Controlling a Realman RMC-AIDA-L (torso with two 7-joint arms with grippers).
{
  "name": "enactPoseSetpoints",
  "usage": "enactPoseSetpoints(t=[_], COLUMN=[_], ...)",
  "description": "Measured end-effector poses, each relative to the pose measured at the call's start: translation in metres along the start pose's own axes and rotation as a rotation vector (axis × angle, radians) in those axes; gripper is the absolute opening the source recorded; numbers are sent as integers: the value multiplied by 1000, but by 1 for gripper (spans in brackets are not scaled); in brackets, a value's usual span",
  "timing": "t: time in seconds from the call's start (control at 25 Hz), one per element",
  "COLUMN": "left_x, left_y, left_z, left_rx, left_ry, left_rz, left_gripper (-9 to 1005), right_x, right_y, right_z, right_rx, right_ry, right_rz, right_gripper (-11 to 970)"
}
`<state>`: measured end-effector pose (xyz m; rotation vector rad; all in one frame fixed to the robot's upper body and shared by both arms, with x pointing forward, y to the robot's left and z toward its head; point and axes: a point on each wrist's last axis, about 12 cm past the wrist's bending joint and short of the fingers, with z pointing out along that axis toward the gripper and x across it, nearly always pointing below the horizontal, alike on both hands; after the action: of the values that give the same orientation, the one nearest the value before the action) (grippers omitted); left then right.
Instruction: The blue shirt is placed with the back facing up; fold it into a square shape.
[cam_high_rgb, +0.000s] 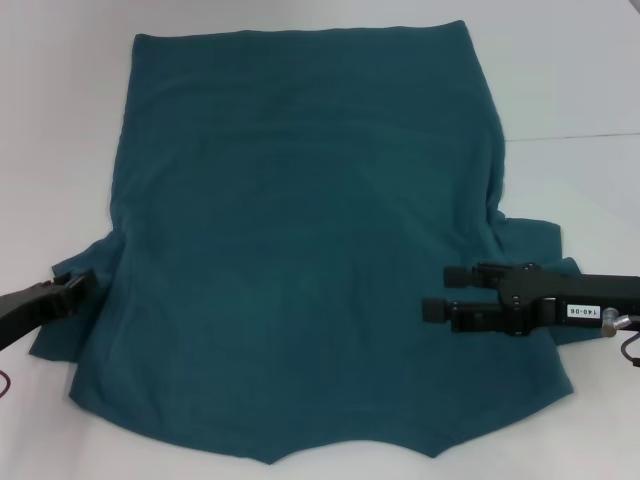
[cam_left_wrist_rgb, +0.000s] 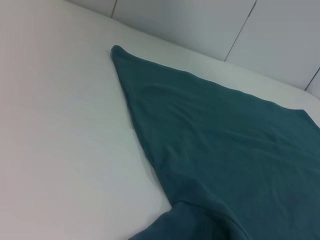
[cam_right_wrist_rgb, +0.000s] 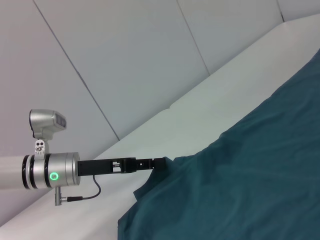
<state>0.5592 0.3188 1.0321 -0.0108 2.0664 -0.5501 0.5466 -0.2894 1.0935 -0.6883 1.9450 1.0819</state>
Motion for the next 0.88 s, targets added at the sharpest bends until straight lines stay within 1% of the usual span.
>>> enactPoseSetpoints(t=[0.2,0.6,0.76,0.88], left_x=[-2,-6,-11,-17], left_y=[-1,1,3,6], left_z=[1,1,-1,-2], left_rx=[2,-6,-16,-42], left_ry=[-2,-16,-30,-44], left_rz=[3,-1,1,12], left_gripper=[442,3,1,0], right_x=[0,-1,0,1], right_y=[0,-1,-1,0], right_z=[-1,-3,-3,-2], right_rx=[2,11,13,11], right_ry=[-3,-16,-27,-29], right_rz=[0,5,10,14], right_gripper=[920,919,919,919])
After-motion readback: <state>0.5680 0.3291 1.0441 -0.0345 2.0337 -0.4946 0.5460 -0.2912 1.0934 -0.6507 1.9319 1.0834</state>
